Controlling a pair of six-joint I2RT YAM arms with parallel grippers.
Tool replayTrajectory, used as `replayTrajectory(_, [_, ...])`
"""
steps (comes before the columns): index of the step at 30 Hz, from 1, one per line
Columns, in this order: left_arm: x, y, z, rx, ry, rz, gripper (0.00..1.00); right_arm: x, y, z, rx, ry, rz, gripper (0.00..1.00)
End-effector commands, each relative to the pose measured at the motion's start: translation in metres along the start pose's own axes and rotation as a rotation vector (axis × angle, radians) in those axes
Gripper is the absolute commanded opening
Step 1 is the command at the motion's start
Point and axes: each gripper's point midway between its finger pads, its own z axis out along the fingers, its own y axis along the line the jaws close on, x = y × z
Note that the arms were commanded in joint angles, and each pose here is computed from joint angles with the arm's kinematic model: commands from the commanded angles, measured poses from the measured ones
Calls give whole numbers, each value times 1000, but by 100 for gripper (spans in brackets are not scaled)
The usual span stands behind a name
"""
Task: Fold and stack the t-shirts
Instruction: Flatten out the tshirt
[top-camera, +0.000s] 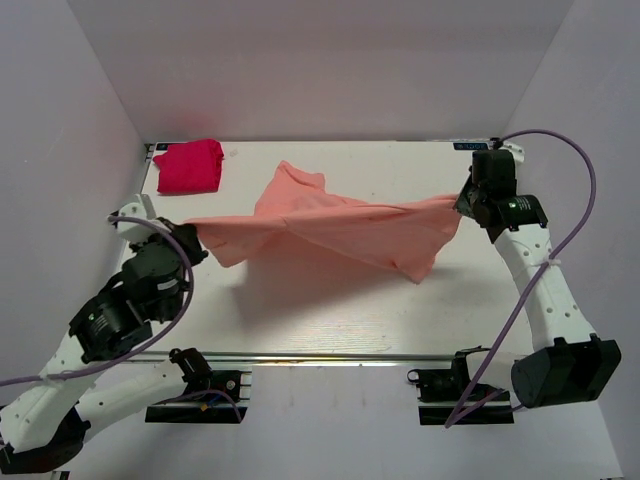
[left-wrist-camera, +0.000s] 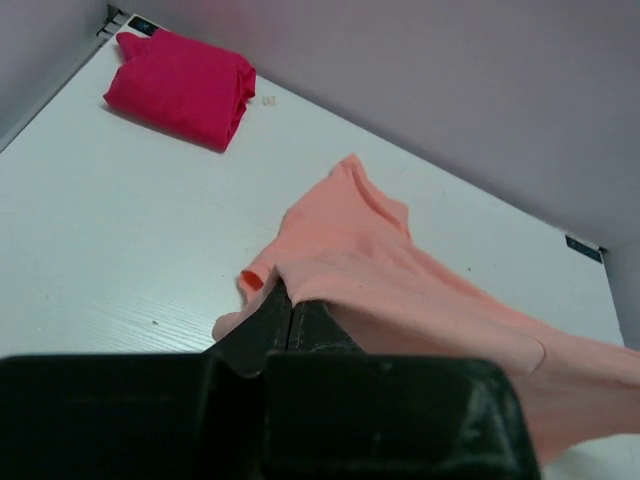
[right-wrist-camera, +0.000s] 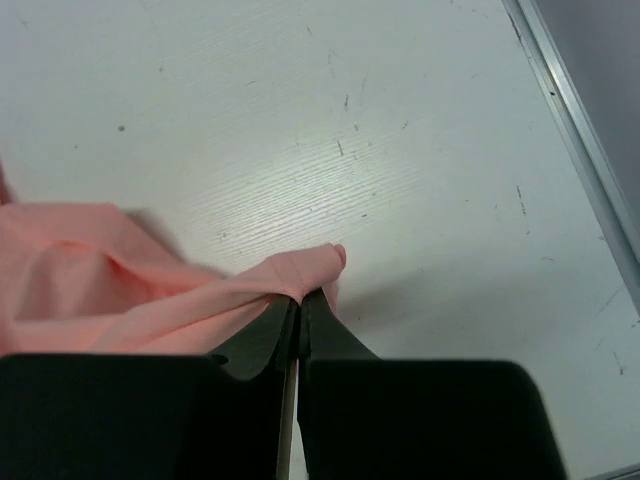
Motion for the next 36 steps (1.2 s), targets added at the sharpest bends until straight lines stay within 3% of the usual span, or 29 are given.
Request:
replayTrajectory(1, [-17,16,-2,-65,-67,-17,0,-49,-16,-24,67,-130,31,0])
replayTrajectory(7, [-59,5,-11,-21,-137,-37,0,-107,-9,-63,22,-239,17,0])
replayTrajectory(14, [-47,-17,0,57,-153,22,0,-90,-2,-66,-41,-186,-13,0])
replayTrajectory(17, [-32,-21,14,-1,-135,69,0,-71,9,-35,-61,-98,-42,0])
replayTrajectory(24, [55,-41,74,-137,-35,251,0,-33,39,55,-92,80,-103,0])
replayTrajectory(25, [78,-46,87,-136,8,297,0,-17,42,83,-77,139,-121,0])
replayTrajectory(31, [157,-33,153,-196,191,393,0,15,63,157,-104,287,-193,0])
replayTrajectory(32, [165,-29,162,-211,215,404,0,40,62,183,-93,361,-211,0])
replayTrajectory(34, [186,-19,184,-254,273,418,0,33,72,192,-118,357,-216,0])
replayTrajectory(35, [188,-19,192,-256,287,414,0,54,71,211,-108,411,-229,1])
replayTrajectory(36, [195,-19,197,-252,309,415,0,49,74,214,-116,405,-229,10])
